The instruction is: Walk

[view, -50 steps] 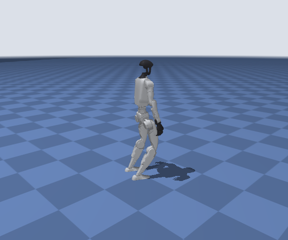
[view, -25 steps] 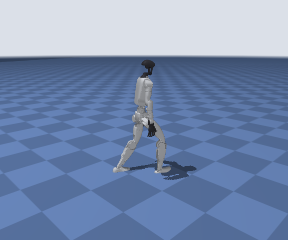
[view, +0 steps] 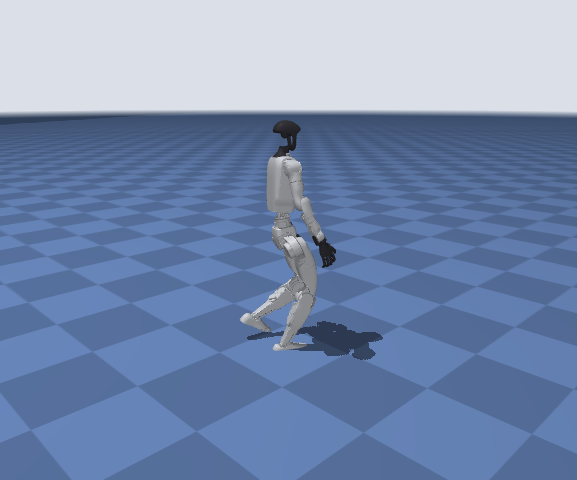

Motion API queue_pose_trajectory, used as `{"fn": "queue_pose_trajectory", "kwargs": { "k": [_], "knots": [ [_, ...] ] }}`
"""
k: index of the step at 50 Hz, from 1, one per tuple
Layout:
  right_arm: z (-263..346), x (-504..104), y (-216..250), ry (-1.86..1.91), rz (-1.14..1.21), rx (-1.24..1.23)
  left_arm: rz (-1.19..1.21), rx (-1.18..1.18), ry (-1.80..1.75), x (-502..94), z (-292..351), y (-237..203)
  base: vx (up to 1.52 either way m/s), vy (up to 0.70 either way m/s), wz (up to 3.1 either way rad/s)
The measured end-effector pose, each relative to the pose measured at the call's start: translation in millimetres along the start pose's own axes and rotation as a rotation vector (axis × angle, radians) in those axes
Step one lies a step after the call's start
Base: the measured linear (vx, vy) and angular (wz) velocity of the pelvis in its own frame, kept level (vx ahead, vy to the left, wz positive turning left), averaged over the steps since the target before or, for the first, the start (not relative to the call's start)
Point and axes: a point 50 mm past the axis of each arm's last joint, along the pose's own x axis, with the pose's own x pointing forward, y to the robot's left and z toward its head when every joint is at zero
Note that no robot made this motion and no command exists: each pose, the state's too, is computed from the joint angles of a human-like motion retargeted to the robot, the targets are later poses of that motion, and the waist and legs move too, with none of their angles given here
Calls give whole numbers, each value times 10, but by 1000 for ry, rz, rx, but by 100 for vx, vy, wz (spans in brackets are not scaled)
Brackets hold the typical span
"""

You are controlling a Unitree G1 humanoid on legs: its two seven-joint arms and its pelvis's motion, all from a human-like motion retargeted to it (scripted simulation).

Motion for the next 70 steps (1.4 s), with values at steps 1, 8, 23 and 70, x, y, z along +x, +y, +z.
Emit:
{"fn": "queue_pose_trajectory", "kwargs": {
  "k": [1, 8, 23, 70],
  "knots": [
    [54, 5, -15, -16, -2, -6, 1, 2, -3, -1, 2, 1, 44, -6, -38],
    [402, 22, -88, -119, -1, -29, -12, 19, 7, -10, -46, -46, 45, -3, -23],
    [445, 23, 20, -140, 64, -72, -85, 43, 139, -66, -396, -236, 44, 5, 8],
    [-458, -85, 340, 157, 204, -170, -38, -50, 118, -33, -271, -9, 26, -3, 126]
  ]
}}
